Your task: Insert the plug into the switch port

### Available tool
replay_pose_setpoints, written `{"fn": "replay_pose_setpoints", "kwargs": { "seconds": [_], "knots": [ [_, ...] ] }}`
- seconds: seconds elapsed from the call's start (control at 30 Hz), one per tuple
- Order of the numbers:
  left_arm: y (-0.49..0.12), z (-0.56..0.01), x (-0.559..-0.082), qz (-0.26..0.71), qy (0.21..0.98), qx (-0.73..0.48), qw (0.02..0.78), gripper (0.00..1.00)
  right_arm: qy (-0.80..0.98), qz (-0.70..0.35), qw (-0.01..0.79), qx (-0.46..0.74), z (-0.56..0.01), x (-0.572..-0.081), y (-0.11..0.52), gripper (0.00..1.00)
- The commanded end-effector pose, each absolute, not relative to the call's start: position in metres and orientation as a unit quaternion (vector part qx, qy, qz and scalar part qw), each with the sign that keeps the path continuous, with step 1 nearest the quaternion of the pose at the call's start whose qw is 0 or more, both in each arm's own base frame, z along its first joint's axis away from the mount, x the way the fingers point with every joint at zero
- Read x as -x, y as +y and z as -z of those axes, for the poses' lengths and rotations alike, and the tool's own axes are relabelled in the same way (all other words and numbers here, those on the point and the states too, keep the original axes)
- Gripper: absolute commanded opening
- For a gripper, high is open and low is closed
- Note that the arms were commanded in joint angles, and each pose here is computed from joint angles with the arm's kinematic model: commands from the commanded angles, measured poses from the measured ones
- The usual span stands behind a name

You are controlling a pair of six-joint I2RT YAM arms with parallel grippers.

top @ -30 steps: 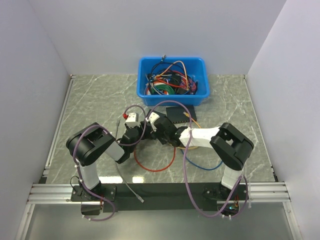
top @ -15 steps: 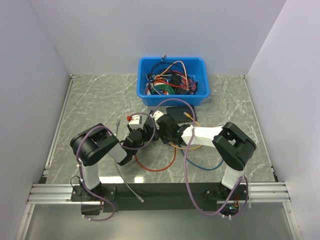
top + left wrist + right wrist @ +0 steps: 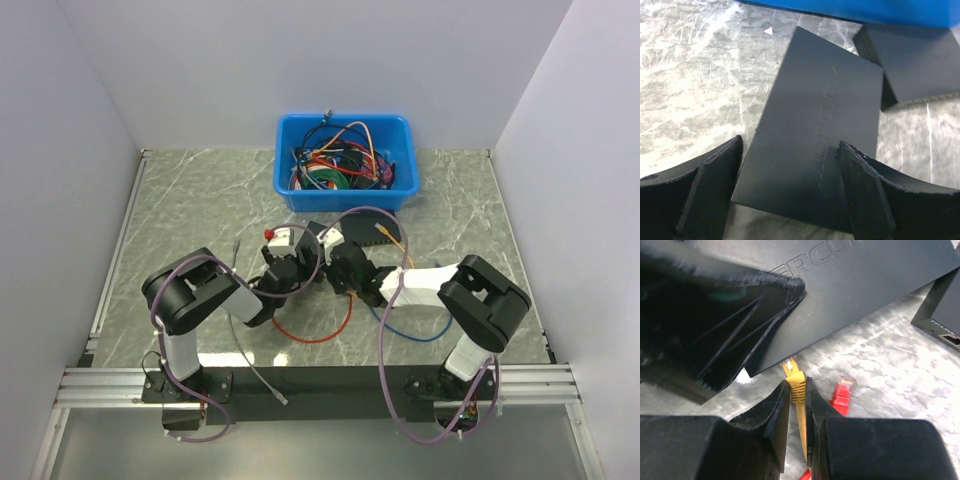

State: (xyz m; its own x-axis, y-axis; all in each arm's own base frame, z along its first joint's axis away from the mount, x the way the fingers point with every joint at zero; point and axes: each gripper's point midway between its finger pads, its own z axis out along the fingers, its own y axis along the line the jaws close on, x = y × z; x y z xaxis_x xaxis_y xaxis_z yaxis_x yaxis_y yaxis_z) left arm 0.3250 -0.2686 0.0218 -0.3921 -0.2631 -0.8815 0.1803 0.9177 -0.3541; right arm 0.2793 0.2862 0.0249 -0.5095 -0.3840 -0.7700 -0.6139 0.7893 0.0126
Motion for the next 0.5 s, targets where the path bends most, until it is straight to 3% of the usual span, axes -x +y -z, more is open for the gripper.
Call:
{"fn": "replay_pose_setpoints", "kwargs": {
  "seconds": [0.0, 0.2, 0.47],
  "knots": [
    [-0.29, 0.106, -0.144, 0.219, 0.959, -0.077, 0.161, 0.8, 0.613, -0.426, 0.63, 0.213, -0.253, -0.283, 0.397, 0.0],
    [-0.277, 0.1, -0.165, 0.166, 0.968, -0.039, 0.186, 0.87, 0.654, -0.411, 0.598, 0.214, -0.215, -0.274, 0.389, 0.05],
    [-0.244, 0.08, -0.19, 0.128, 0.97, 0.018, 0.204, 0.93, 0.659, -0.412, 0.587, 0.227, -0.213, -0.25, 0.402, 0.04]
  ]
}}
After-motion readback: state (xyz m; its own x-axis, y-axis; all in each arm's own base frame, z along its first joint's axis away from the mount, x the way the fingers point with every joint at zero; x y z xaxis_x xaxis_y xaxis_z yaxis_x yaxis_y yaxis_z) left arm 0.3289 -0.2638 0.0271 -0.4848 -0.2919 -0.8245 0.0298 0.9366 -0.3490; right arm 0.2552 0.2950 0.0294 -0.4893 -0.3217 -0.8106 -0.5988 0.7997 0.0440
